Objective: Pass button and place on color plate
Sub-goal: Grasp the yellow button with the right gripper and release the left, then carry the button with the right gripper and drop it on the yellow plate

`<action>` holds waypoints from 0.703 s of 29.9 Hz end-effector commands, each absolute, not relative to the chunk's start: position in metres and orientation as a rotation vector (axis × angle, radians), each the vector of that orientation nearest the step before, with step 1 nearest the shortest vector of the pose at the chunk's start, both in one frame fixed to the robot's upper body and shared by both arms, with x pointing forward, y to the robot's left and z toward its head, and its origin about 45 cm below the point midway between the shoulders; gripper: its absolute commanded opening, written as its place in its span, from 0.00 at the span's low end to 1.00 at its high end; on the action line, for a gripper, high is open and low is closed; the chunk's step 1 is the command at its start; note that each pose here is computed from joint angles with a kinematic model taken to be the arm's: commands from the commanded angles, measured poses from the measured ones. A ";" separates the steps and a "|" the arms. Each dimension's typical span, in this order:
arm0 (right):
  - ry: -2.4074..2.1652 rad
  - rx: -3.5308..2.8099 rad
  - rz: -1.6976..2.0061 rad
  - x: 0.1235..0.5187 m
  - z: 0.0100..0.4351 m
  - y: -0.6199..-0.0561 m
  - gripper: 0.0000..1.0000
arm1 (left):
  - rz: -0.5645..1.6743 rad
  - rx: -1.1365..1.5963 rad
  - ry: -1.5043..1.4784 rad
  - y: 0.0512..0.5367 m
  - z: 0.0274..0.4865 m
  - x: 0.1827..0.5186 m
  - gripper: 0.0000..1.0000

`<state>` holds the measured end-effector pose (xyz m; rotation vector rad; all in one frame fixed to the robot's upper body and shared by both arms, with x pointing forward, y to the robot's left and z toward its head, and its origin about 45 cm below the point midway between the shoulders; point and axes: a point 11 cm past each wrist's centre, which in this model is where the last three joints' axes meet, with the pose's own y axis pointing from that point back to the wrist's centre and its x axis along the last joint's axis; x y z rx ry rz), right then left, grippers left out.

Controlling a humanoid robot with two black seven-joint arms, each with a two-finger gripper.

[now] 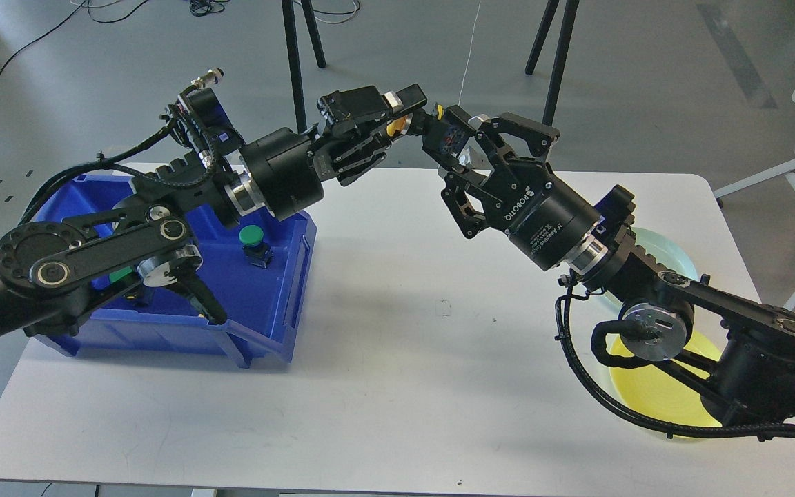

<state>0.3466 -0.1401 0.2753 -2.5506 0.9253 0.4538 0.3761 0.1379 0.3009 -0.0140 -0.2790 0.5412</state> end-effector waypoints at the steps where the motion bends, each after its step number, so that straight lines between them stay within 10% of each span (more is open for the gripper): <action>1: 0.927 -2.548 0.452 0.346 0.277 -0.142 0.01 | 0.546 -0.022 -0.268 0.138 0.300 0.376 0.66; 4: 0.928 -2.549 0.454 0.345 0.276 -0.142 0.01 | 0.552 -0.042 -0.255 0.139 0.303 0.376 0.97; 12: 1.242 -2.450 0.460 0.345 0.257 -0.170 0.00 | 0.587 -0.100 -0.231 0.166 0.317 0.390 0.99; 21: 2.276 -2.312 0.225 0.291 0.208 -0.351 0.00 | 0.820 0.109 -0.316 0.287 0.310 0.405 0.99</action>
